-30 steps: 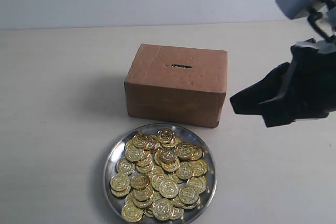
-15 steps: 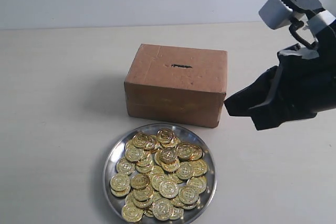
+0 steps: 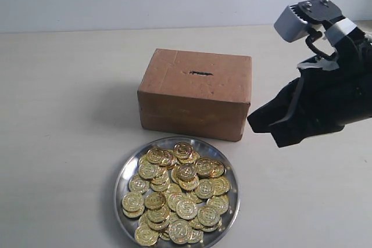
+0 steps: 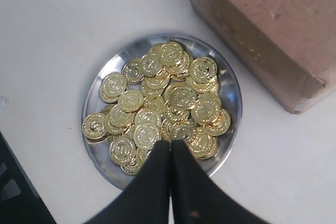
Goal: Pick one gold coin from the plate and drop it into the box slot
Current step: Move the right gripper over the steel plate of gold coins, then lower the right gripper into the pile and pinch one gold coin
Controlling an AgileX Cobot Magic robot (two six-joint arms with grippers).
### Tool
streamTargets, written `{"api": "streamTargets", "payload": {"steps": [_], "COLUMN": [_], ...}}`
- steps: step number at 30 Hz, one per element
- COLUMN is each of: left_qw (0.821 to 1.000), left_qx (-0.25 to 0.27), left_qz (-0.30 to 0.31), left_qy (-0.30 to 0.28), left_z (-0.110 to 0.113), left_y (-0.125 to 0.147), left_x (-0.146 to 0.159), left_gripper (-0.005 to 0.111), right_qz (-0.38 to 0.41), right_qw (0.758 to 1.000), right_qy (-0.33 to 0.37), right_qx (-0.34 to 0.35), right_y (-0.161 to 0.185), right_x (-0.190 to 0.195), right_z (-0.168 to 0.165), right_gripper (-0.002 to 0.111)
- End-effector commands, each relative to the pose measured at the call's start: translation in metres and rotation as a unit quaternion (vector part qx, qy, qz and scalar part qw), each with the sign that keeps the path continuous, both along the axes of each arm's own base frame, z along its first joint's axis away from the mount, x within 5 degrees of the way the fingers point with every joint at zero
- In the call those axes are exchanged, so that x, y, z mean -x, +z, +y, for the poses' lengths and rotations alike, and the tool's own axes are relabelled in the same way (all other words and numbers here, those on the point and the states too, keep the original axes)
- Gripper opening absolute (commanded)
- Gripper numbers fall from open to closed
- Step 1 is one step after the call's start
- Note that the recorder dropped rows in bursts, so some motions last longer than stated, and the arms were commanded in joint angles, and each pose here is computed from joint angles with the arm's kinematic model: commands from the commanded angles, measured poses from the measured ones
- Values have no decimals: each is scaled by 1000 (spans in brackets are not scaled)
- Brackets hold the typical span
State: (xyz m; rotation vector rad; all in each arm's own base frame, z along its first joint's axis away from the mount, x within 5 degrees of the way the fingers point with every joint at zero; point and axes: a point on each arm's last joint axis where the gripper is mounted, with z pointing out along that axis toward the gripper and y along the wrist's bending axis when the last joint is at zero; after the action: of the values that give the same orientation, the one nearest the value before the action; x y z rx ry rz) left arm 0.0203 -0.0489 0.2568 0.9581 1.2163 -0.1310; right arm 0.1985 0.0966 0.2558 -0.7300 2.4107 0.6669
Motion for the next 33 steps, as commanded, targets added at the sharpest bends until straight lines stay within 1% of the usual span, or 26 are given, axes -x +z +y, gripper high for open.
{"api": "streamTargets", "payload": {"steps": [1,6,8,11,16,19,21,25,28,31,33], "left_qw": [1000,1000,1000,1000,1000,1000,1000,1000,1000,1000,1000], "left_qx": [-12,-14,-14,-18,-18,-18,-20,-22,-22,-22,-23], "left_qz": [-4,-5,-5,-10,-10,-10,-10,-10,-10,-10,-11], "left_qy": [-8,-8,-8,-8,-8,-8,-7,-7,-7,-7,-7], "left_z": [-1,-1,-1,-1,-1,-1,-1,-1,-1,-1,-1], "left_y": [-4,-5,-5,-5,-5,-5,-5,-5,-5,-5,-5], "left_x": [0,0,0,0,0,0,0,0,0,0,0], "left_gripper": [0,0,0,0,0,0,0,0,0,0,0], "right_qz": [-15,-40,-42,-30,9,29,34,31,20,18,22], "right_qw": [1000,998,998,999,999,996,990,975,966,959,957], "right_qy": [-6,-39,-36,-34,-22,13,50,78,94,125,136], "right_qx": [3,15,24,28,46,86,128,204,238,253,255], "right_y": [2,4,4,0,-20,-35,-45,-58,-65,-73,-78], "right_x": [-3,-11,-17,-28,-51,-58,-59,-65,-68,-70,-71], "right_z": [0,-4,-3,0,7,22,38,68,90,111,122], "right_gripper": [0,0,0,0,0,0,0,0,0,0,4]}}
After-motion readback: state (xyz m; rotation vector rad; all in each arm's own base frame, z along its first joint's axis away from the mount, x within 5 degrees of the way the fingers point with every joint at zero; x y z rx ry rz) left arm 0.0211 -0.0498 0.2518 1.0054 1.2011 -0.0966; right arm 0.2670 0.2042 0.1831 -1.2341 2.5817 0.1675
